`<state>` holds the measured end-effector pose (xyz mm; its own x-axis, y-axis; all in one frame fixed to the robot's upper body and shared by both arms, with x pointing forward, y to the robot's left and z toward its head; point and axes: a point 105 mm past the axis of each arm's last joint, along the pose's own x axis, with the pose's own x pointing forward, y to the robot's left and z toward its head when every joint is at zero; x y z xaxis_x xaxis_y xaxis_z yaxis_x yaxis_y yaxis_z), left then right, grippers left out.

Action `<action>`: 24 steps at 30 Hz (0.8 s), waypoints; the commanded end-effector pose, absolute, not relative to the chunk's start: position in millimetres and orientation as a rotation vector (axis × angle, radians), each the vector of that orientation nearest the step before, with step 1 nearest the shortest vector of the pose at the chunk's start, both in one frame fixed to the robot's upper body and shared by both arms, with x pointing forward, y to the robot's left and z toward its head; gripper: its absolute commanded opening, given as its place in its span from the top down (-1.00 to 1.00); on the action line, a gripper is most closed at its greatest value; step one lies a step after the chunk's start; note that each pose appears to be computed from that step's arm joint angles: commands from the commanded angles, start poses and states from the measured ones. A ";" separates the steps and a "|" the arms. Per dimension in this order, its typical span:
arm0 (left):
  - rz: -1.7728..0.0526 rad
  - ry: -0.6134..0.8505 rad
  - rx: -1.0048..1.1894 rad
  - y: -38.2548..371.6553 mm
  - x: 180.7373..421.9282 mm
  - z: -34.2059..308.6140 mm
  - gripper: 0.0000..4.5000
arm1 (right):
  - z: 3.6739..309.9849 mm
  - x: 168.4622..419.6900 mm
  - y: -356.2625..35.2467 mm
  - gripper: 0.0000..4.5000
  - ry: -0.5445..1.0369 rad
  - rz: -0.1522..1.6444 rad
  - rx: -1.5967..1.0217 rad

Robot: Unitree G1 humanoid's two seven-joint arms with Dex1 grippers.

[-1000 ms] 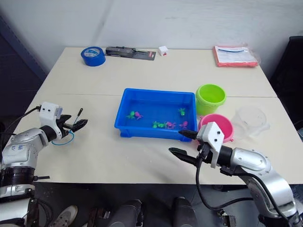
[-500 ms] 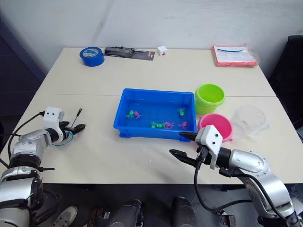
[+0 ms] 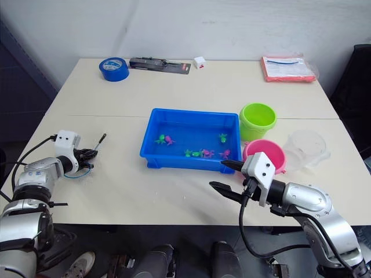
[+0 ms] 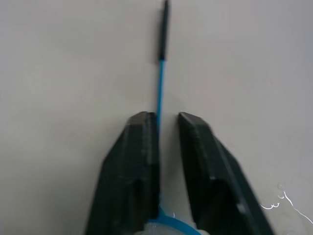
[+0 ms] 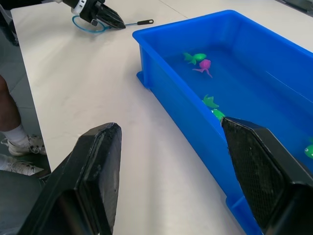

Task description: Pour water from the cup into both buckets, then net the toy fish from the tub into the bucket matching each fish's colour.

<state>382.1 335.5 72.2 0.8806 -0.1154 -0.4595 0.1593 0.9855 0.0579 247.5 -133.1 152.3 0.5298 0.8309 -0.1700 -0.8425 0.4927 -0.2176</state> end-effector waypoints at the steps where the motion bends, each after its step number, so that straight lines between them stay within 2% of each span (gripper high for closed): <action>1: -0.151 0.527 0.103 338.0 373.9 60.4 0.96 | 161.9 246.2 -135.3 -1.00 0.003 1.015 -0.322; 5: -0.122 0.510 0.105 343.1 374.6 65.1 0.96 | 162.1 246.9 -136.7 -1.00 0.004 1.013 -0.323; 8: -0.092 0.449 0.127 351.5 377.4 81.8 0.96 | 163.8 248.6 -137.8 -1.00 0.001 1.012 -0.320; 13: -0.110 0.188 0.193 355.4 383.2 153.0 0.96 | 166.0 250.7 -139.7 -1.00 0.004 1.026 -0.320; 16: -0.330 0.021 0.211 311.0 379.8 206.1 0.96 | 166.9 253.9 -142.3 -1.00 0.014 1.034 -0.326; 19: -0.661 -0.060 0.163 245.4 356.9 241.3 0.96 | 166.7 255.9 -143.3 -1.00 0.037 1.050 -0.329; 21: -0.907 0.006 0.239 199.6 333.5 237.4 0.96 | 167.4 257.5 -142.9 -1.00 0.064 1.072 -0.336; 24: -1.057 0.077 0.290 175.6 316.4 228.6 0.96 | 168.3 259.4 -142.6 -1.00 0.086 1.087 -0.341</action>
